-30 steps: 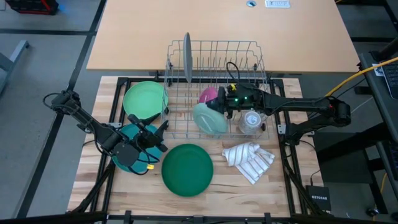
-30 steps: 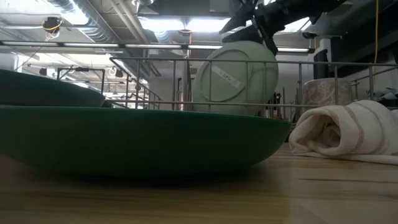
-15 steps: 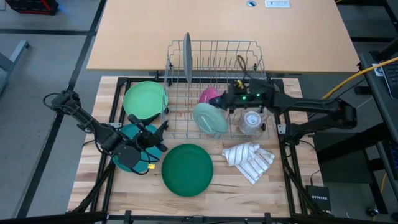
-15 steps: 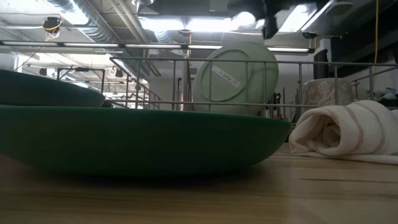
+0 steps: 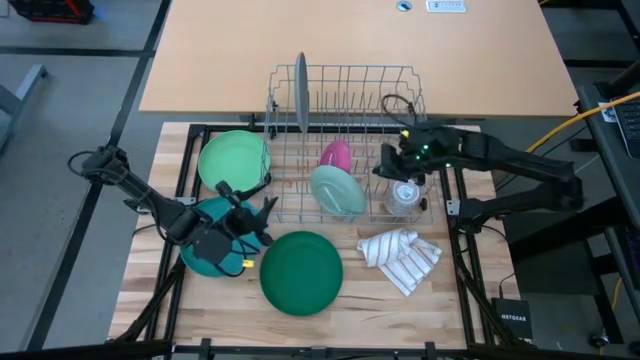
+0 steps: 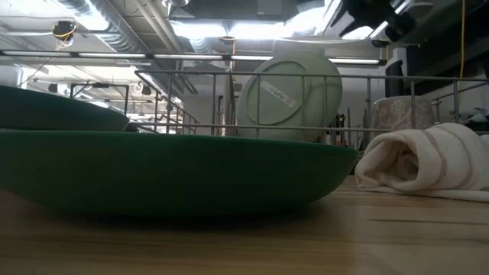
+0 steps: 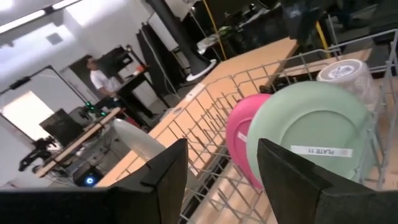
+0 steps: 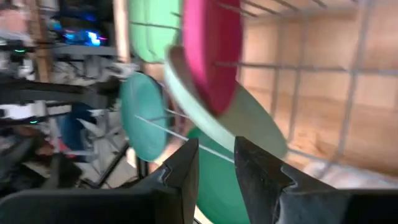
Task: Sort dishes
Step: Put the light green plate in the dish rack
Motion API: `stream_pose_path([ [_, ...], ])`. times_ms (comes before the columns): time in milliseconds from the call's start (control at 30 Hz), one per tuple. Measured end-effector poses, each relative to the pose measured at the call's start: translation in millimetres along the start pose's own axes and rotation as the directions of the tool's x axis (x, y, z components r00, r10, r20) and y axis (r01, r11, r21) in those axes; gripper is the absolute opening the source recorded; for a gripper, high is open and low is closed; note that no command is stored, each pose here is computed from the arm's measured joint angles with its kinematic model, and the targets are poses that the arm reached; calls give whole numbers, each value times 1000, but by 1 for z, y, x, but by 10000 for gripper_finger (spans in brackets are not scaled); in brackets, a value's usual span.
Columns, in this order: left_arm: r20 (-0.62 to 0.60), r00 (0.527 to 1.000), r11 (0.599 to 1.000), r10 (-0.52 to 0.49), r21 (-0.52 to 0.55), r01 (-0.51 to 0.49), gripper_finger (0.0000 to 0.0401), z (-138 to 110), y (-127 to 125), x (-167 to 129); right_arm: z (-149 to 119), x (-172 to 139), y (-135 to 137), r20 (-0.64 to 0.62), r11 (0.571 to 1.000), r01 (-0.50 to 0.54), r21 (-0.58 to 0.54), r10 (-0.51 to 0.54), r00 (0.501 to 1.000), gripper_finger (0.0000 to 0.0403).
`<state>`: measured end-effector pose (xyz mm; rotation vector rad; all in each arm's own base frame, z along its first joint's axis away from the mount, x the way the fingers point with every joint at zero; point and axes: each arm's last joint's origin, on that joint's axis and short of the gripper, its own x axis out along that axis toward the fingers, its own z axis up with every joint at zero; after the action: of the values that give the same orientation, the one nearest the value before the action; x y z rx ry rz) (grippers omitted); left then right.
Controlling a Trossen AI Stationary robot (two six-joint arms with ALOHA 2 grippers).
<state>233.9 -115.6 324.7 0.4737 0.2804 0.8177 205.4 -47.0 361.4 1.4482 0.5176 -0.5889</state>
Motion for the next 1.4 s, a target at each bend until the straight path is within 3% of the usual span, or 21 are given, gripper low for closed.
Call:
stream_pose_path([
  [200,-12,1000,1000,-1,4,1,182,-1,1,7,-1,19,0,-110,999,52,8,-50,993,106],
  [500,-17,999,999,-46,11,46,182,-5,-1,7,4,61,-1,-164,988,141,-59,-149,975,106],
  [700,-34,998,999,-48,11,49,182,-10,-1,7,4,70,4,-225,993,83,-84,-100,969,106],
  [1000,-46,998,999,-48,2,48,182,-14,-1,6,5,70,5,-200,993,77,-90,-94,975,106],
  [1400,-47,998,999,-52,2,52,182,-15,-1,6,3,67,7,-258,975,4,-224,-63,964,106],
])
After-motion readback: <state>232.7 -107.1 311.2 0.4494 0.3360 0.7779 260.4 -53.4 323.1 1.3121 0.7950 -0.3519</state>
